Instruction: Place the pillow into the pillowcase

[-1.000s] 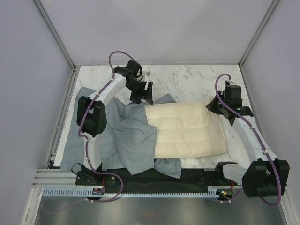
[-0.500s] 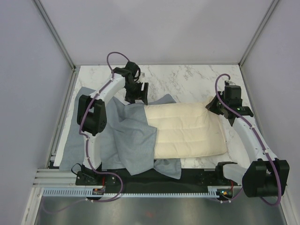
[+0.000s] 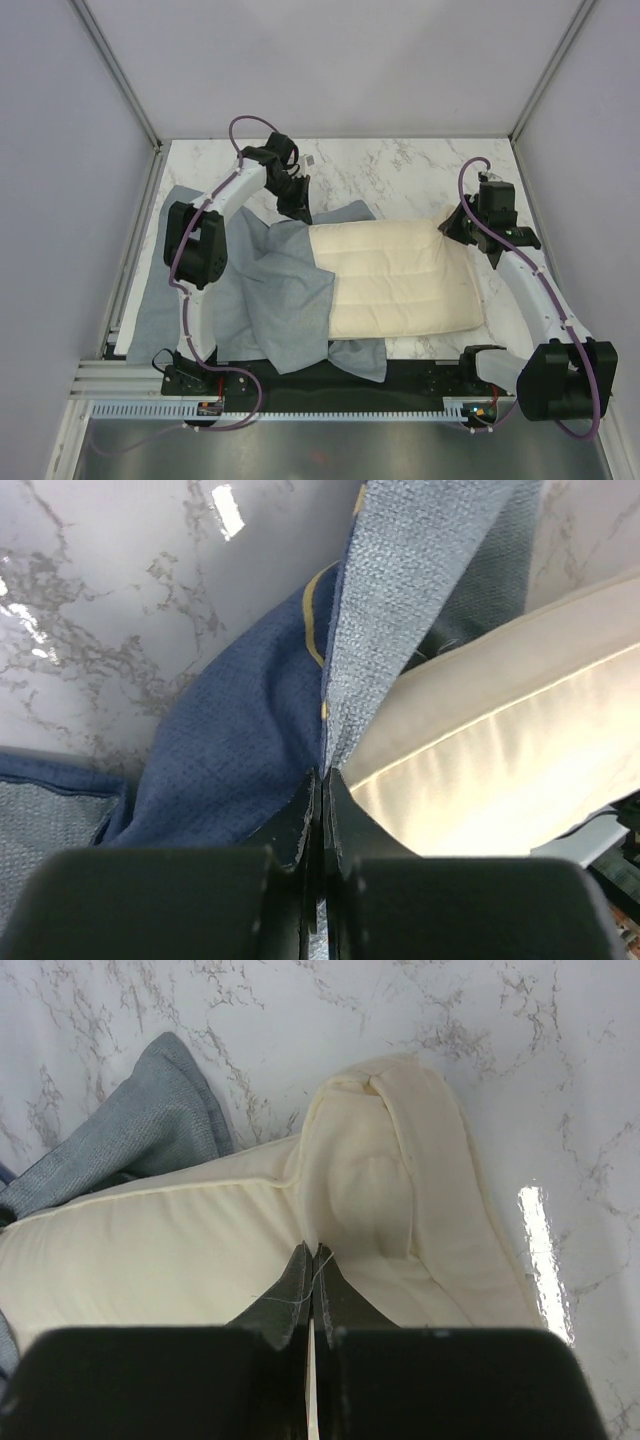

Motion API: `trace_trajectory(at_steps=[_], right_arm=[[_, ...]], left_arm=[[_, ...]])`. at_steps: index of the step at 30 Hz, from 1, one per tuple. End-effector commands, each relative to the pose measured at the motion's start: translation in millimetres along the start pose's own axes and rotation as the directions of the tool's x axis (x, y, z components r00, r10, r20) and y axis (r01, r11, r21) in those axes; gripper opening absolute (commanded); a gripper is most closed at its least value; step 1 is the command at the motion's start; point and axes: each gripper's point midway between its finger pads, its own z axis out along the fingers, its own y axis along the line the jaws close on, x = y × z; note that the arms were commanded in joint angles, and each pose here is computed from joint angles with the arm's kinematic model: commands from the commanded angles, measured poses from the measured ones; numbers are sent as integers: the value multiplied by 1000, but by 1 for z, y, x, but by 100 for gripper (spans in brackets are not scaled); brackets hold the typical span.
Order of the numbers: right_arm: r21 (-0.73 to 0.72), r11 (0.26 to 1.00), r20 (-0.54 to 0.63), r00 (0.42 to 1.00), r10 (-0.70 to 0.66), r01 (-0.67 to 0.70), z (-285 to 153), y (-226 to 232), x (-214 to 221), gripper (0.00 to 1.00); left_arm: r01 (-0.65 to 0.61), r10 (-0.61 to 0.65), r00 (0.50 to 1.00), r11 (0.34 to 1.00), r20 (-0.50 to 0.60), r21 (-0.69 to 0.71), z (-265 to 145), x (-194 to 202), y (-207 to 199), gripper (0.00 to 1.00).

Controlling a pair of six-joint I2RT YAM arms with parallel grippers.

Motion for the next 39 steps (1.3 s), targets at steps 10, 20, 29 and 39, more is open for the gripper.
trace_trajectory(at_steps=[10, 20, 29, 39], right_arm=[[-417, 902, 105, 992, -74, 111, -24, 108, -4, 0], [-455, 889, 77, 997, -16, 49, -12, 143, 24, 0], [-100, 970, 208, 948, 239, -222, -3, 50, -7, 0], [78, 910, 291, 882, 370, -408, 7, -31, -30, 0]], left_arm=[[-240, 203, 962, 947, 183, 212, -35, -31, -121, 2], [-345, 286, 933, 884, 220, 314, -6, -20, -233, 2], [-363, 290, 915, 895, 282, 259, -1, -43, -235, 5], [-317, 355, 813, 935, 462, -162, -83, -60, -174, 79]])
